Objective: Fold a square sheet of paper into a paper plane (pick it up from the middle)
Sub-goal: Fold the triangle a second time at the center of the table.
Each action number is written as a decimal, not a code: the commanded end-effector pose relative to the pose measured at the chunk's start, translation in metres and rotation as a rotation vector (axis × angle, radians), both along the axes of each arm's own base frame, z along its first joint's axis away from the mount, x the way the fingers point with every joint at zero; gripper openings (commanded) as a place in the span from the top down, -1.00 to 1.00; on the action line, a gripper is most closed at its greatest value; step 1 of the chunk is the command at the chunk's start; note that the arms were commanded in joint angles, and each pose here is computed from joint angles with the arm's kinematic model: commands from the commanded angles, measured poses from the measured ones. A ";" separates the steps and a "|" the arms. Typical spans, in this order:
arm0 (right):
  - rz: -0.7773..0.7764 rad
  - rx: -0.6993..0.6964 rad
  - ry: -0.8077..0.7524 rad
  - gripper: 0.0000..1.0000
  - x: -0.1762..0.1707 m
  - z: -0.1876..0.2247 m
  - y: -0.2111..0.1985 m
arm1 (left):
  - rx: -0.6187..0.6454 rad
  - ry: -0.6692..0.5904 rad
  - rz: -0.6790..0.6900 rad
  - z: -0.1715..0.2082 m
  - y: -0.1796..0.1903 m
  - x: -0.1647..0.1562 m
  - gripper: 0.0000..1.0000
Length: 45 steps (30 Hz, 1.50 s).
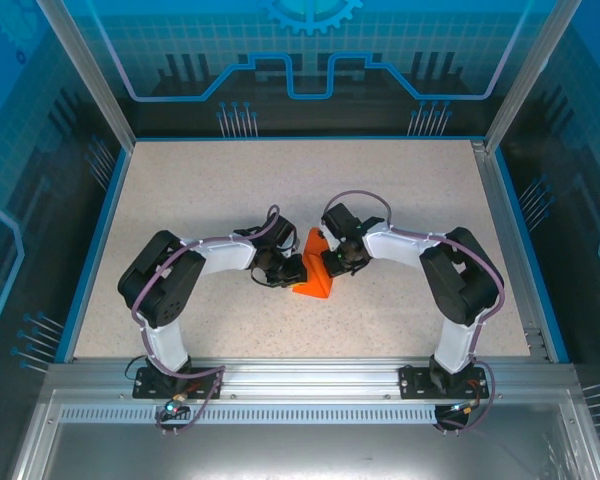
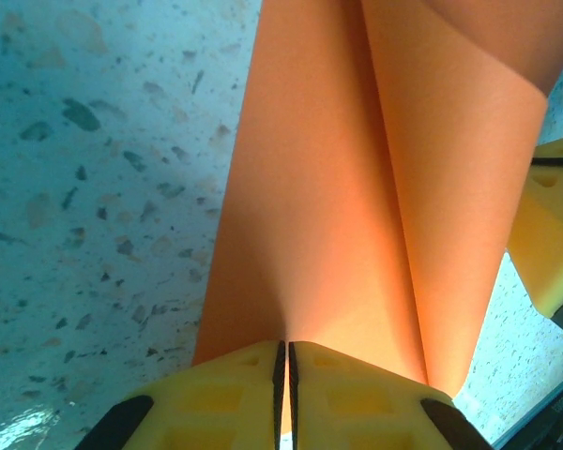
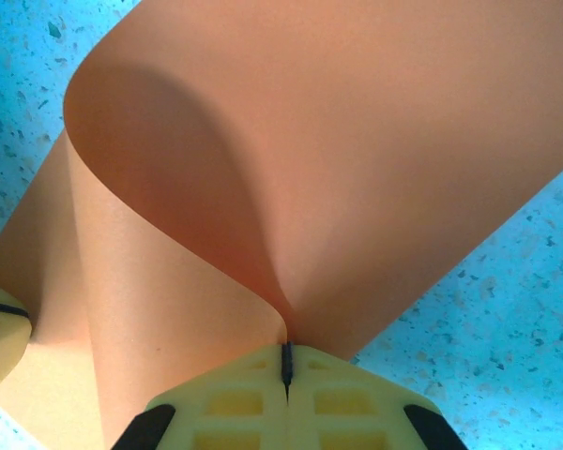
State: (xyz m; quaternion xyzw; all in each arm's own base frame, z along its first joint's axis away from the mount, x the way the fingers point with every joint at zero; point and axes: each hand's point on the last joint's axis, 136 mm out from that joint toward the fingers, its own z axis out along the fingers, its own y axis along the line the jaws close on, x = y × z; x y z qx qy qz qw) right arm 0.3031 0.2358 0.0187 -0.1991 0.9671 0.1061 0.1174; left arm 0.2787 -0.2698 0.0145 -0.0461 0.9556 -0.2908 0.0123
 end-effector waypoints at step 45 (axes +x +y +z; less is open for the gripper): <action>0.000 -0.082 0.003 0.91 -0.010 -0.012 -0.009 | -0.074 -0.113 0.048 0.036 -0.004 0.012 0.90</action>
